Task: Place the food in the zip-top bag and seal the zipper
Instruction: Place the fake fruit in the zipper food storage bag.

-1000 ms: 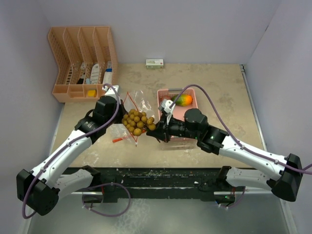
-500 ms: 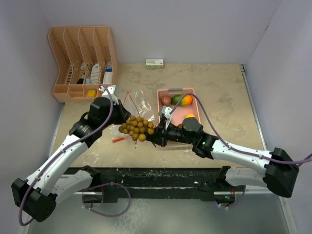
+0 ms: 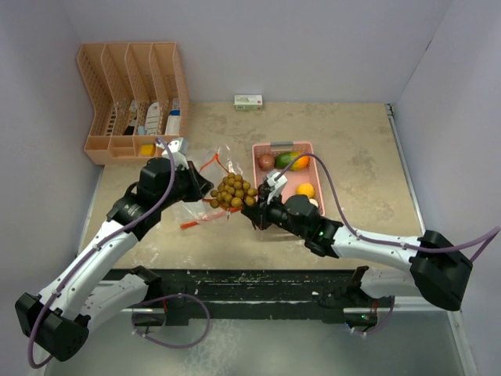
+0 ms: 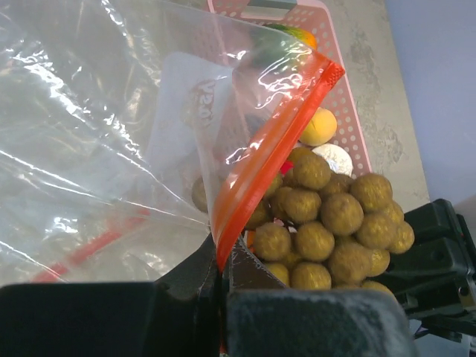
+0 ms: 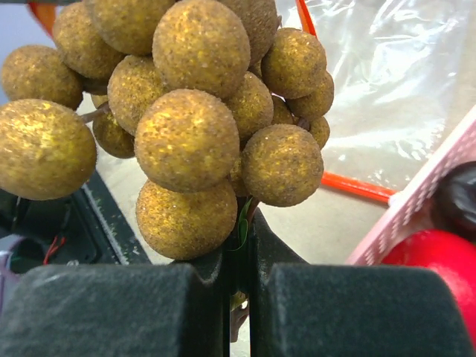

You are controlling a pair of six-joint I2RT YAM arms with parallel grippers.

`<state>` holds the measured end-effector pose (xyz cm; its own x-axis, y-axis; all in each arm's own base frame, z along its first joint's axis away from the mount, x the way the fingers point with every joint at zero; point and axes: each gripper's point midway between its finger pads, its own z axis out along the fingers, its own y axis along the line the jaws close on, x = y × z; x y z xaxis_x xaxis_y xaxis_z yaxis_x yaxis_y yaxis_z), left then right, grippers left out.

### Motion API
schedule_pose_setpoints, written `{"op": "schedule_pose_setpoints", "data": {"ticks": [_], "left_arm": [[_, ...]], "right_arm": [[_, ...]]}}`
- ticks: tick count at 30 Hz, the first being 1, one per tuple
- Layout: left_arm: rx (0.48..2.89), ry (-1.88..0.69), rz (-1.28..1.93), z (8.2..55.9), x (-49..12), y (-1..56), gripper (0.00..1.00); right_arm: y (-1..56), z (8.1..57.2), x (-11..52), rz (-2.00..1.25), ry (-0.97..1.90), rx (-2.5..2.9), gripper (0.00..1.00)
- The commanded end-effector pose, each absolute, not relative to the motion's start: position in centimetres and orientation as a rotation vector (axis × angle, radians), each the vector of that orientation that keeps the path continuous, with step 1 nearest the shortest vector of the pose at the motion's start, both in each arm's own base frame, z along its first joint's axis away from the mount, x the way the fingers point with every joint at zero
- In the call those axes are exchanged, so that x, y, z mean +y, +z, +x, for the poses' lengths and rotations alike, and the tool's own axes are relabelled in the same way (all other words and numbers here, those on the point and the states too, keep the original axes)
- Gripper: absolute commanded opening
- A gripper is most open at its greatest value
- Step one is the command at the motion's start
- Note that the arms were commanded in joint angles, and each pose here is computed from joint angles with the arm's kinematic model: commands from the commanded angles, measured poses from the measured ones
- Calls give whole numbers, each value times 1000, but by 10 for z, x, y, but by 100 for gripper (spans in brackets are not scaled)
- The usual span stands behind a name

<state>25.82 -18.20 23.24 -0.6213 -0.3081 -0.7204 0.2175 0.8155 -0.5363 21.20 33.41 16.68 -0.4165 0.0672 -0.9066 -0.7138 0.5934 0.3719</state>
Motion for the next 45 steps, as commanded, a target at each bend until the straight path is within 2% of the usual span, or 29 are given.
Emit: {"op": "schedule_pose_setpoints", "data": {"ticks": [1, 14, 18, 27, 34, 45], "left_arm": [[2069, -841, -54, 257, -193, 250, 0], [2083, -837, -43, 258, -195, 244, 0], [2093, -844, -36, 263, -200, 238, 0], [2119, -841, -42, 259, -199, 225, 0], [2075, -847, -29, 266, -201, 243, 0], [2025, -798, -14, 277, -198, 265, 0]], "right_arm": [[198, 251, 325, -403, 766, 1765, 0], [189, 258, 348, -534, 670, 1864, 0], [203, 248, 355, -596, 666, 1854, 0], [250, 252, 363, -423, 769, 1865, 0], [223, 234, 396, -652, 825, 1894, 0], [155, 192, 391, -902, 800, 2000, 0]]}}
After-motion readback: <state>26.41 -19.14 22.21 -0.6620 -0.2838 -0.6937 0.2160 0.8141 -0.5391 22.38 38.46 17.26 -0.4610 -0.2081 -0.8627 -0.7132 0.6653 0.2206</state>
